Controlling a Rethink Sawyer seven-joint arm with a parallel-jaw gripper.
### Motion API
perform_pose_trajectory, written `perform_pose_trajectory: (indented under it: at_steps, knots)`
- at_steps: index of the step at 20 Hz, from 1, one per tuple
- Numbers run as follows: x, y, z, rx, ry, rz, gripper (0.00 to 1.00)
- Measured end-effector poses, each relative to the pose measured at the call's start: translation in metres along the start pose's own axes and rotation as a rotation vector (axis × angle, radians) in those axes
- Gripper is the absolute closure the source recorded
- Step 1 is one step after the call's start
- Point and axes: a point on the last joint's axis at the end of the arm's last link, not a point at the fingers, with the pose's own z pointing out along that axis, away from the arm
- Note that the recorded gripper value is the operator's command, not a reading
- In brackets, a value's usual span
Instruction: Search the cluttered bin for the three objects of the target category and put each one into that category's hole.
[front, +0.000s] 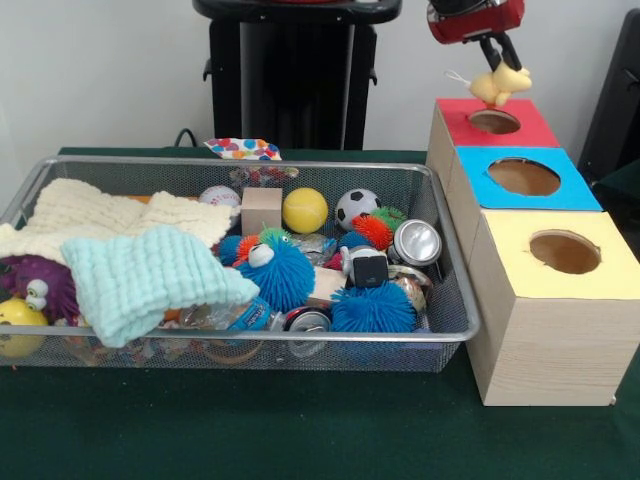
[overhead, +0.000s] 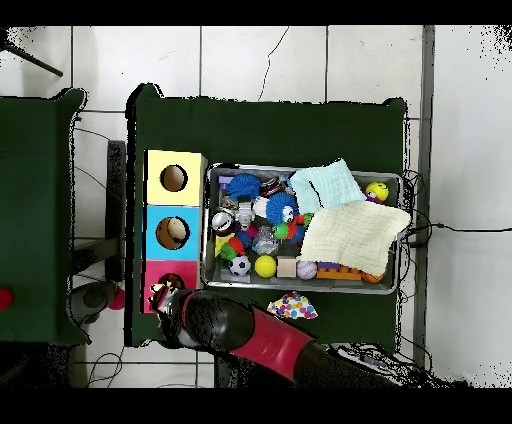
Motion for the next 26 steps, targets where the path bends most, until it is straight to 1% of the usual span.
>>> perform_pose_trajectory:
  at_steps: [6, 11, 16, 26]
  knots:
    - [0.0019, 0.0002, 0.0042, -0.023, 0.03, 0.02, 1.0]
    - [0.0059, 0.0013, 0.0084, -0.03, 0.048, 0.015, 1.0]
    - [0.0078, 0.0028, 0.0088, -0.032, 0.049, 0.002, 1.0]
    - [0.0079, 0.0032, 0.0083, -0.029, 0.031, -0.017, 1.0]
